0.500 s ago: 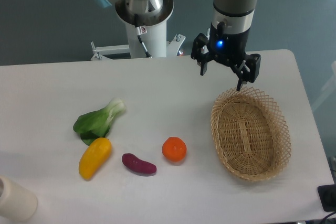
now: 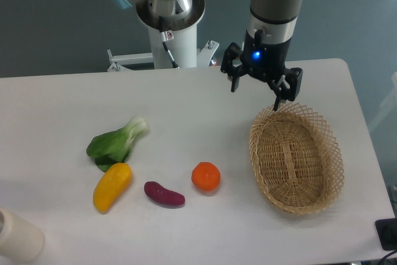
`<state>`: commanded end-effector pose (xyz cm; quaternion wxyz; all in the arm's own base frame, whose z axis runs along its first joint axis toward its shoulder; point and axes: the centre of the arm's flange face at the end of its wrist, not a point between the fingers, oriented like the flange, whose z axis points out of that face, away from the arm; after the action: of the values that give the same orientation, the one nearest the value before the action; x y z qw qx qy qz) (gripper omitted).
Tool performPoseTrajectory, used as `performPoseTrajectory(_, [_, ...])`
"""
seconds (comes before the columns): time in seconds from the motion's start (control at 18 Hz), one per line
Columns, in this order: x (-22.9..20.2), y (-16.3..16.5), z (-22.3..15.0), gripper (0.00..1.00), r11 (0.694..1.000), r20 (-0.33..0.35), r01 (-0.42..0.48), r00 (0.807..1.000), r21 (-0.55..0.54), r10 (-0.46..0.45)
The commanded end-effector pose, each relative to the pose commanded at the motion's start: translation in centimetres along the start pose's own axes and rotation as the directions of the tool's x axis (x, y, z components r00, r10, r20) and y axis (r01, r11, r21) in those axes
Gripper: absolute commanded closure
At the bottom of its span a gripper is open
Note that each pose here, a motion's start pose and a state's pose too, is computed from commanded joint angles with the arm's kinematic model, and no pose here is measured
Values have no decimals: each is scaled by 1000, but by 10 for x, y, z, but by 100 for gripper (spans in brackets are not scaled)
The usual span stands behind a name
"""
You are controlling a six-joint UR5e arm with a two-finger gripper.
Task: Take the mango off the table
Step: 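Move the open gripper over to the yellow mango and lower it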
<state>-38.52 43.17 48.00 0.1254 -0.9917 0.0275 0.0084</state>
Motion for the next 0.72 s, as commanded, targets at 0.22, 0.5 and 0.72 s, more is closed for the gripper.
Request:
performPoseTrajectory(0.22, [40,-31,40,0,999,15,30,999,41,-31])
performPoseTrajectory(0.5, [113,-65,131,0,995,-5,73,997,69,-73])
performPoseTrajectory(0.72, [158,-102,189,0,994,-30,106,994,30,-105])
